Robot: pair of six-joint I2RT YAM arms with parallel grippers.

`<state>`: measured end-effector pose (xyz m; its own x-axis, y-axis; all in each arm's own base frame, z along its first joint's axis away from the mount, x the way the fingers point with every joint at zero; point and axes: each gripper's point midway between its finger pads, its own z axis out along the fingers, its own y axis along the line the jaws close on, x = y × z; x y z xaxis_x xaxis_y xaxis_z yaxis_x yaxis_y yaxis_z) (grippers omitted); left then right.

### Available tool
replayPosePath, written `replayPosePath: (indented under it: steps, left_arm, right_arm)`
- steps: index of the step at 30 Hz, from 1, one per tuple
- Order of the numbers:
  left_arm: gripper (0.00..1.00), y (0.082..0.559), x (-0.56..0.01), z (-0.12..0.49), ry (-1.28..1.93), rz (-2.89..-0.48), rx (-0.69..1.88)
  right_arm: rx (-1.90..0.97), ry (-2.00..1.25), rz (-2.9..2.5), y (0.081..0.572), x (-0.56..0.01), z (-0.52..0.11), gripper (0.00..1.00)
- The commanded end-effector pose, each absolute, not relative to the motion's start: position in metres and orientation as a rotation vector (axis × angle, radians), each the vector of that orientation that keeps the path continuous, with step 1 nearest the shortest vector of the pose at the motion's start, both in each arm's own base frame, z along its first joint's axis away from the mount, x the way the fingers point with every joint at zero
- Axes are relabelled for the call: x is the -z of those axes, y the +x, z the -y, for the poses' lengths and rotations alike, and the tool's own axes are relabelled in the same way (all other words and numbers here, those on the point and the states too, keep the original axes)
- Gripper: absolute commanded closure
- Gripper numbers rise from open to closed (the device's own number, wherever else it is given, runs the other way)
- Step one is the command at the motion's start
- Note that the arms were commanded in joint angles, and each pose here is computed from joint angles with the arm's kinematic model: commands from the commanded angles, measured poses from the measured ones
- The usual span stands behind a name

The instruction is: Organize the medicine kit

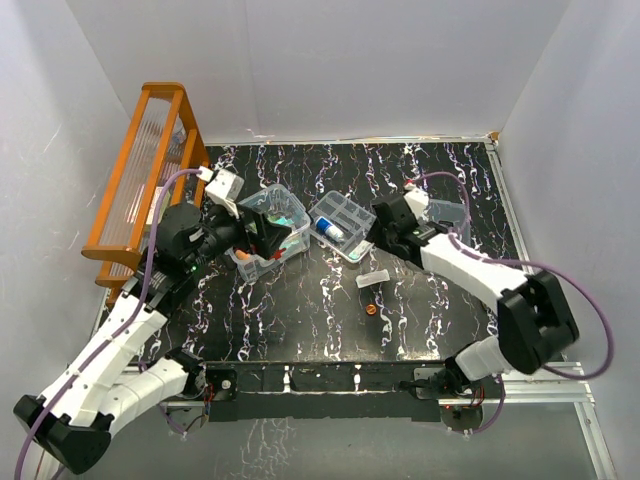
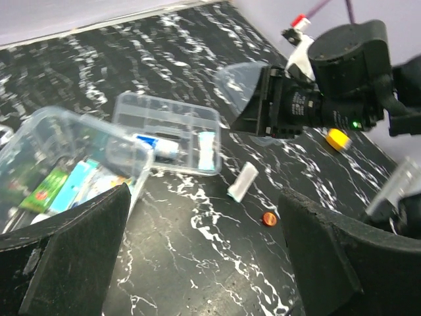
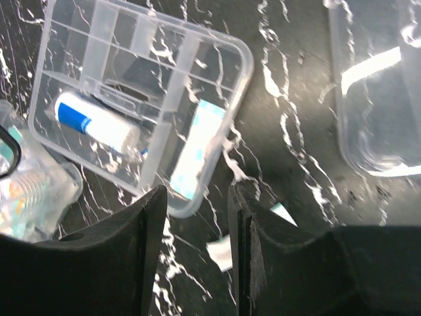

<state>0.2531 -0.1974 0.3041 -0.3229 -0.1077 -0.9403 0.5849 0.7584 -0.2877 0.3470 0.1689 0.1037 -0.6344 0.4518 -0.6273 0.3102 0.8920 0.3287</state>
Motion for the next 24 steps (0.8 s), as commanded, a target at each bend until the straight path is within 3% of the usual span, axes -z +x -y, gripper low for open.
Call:
replayPosePath:
  steps: [1, 6, 14, 24]
  left_arm:
    - [0.07, 0.226, -0.334, 0.234, 0.679, -1.626, 0.916]
    - [0.11, 0.228, -0.327, 0.26, 0.71, -1.628, 1.067]
    - [0.13, 0.241, -0.303, 0.271, 0.684, -1.692, 1.087]
    - [0.13, 0.242, -0.297, 0.268, 0.653, -1.717, 1.07]
  right_arm:
    - [-0.246, 0.563, -2.381, 0.305, -0.097, -0.149, 0.59]
    - [-0.37, 0.764, -2.407, 0.279, -0.077, -0.14, 0.61]
    - [-0.614, 1.117, -2.345, 0.259, -0.057, -0.156, 0.68]
    - [-0.646, 1.141, -2.322, 0.276, -0.041, -0.166, 0.66]
